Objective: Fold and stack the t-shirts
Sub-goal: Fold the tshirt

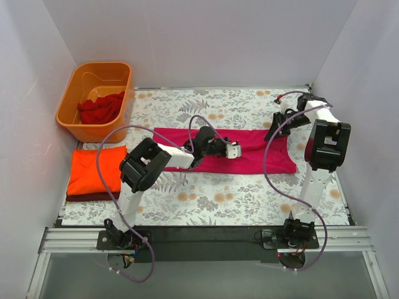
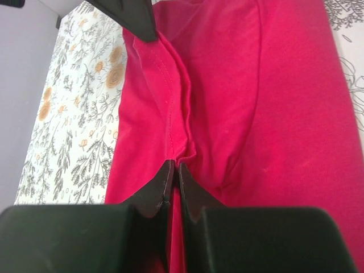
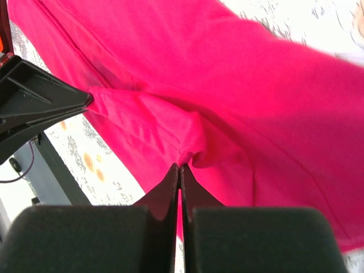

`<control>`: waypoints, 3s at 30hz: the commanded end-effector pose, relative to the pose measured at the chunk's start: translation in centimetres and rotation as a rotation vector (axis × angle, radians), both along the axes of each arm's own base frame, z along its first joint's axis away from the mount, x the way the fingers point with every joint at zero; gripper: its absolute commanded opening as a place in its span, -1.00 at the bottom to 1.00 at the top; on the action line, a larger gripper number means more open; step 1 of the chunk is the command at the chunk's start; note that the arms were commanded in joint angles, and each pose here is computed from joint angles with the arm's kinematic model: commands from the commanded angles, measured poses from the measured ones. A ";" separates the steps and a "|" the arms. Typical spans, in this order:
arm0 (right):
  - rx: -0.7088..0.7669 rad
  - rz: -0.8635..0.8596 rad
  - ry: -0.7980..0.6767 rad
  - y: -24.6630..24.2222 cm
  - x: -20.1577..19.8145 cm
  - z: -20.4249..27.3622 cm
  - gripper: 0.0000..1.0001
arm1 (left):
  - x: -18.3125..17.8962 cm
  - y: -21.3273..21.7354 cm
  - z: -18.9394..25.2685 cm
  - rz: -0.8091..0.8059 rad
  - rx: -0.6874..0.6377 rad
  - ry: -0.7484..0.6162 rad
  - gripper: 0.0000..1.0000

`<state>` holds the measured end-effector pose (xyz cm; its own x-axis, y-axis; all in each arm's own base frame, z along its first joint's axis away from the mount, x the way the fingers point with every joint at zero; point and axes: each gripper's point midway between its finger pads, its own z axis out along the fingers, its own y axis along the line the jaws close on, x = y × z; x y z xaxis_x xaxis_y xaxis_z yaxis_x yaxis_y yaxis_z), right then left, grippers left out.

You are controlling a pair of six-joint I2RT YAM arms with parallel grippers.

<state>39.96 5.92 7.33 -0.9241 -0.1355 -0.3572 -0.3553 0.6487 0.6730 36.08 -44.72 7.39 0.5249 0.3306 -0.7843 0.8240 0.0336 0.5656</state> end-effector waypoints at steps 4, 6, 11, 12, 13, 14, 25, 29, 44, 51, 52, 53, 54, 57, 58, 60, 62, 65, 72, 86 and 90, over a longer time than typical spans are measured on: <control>0.048 0.033 -0.065 1.6 2.1 1.3 -0.97 | 2.8 -0.1 3.3 0.066 -0.064 -0.070 -1.00; 0.047 0.036 -0.083 1.6 2.6 1.5 -0.97 | 3.3 0.0 2.8 0.077 -0.061 -0.073 -1.00; 0.040 0.037 -0.095 1.5 3.0 1.5 -0.97 | 5.0 0.0 2.0 0.106 -0.057 -0.073 -1.00; 0.040 0.037 -0.094 1.5 3.0 1.5 -0.97 | 5.1 0.1 1.6 0.106 -0.052 -0.067 -1.00; 0.040 0.037 -0.096 1.5 3.0 1.5 -0.97 | 5.2 0.2 1.6 0.103 -0.052 -0.069 -1.00; 0.038 0.036 -0.096 1.5 3.0 1.5 -0.97 | 5.1 0.2 1.5 0.094 -0.049 -0.067 -1.00; 0.023 0.046 -0.037 1.6 -1.5 1.5 -0.97 | 2.1 1.3 1.4 0.013 -0.043 -0.021 -1.00; 0.013 0.048 -0.022 1.6 -2.8 1.4 -0.97 | 1.4 1.3 1.2 -0.005 -0.036 0.004 -1.00; -0.032 0.025 0.072 0.1 -5.1 -1.3 -0.84 | 1.7 2.1 1.5 0.055 -0.043 0.021 -0.47; -0.147 0.063 -0.020 -1.5 -4.9 0.7 -0.17 | 1.6 3.9 5.7 0.125 -0.058 0.159 -0.38; -0.169 0.066 -0.041 -1.9 -4.7 1.3 -0.18 | 2.5 4.9 6.8 0.165 -0.071 0.188 -0.38; -0.215 0.068 -0.061 -2.7 -4.6 1.6 -0.20 | 2.2 5.9 6.1 0.208 -0.033 0.284 -0.38; -0.250 0.064 -0.102 -3.1 -4.2 2.7 -0.25 | 2.7 6.9 7.3 0.258 -0.035 0.325 -0.38; -0.327 0.075 -0.160 -4.0 -4.5 4.1 -0.35 | 2.8 10.0 5.8 0.462 0.069 0.555 -0.42; -0.345 0.089 -0.153 -3.9 -5.1 3.8 -0.38 | 2.2 12.1 4.4 0.525 0.125 0.656 -0.41; -0.396 0.110 -0.161 -4.4 -6.0 3.7 -0.46 | 2.5 14.1 3.9 0.589 0.160 0.702 -0.41; -0.436 0.134 -0.140 -4.5 -7.3 2.8 -0.52 | 2.7 16.8 3.2 0.658 0.218 0.759 -0.41; -0.523 0.173 -0.118 -5.1 -8.8 1.5 -0.54 | 1.7 19.6 2.1 0.667 0.329 0.824 -0.47; -0.665 0.193 -0.062 -7.4 -10.2 -1.8 -0.59 | -3.0 25.6 -1.2 0.729 0.539 0.865 -0.48; -0.904 0.178 -0.092 -12.2 -3.5 -6.9 -0.70 | -6.1 33.9 -7.9 0.905 0.737 0.839 -0.49; -0.932 0.173 -0.144 -12.8 -0.3 -7.0 -0.70 | -8.3 33.6 -8.0 0.837 0.749 0.895 -0.49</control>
<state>34.93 -4.90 1.73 -0.8502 -0.5176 -0.0961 -0.5192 0.8546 -0.0103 31.78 -14.23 1.70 -0.5544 0.7271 -0.4049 0.7893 0.6137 0.0214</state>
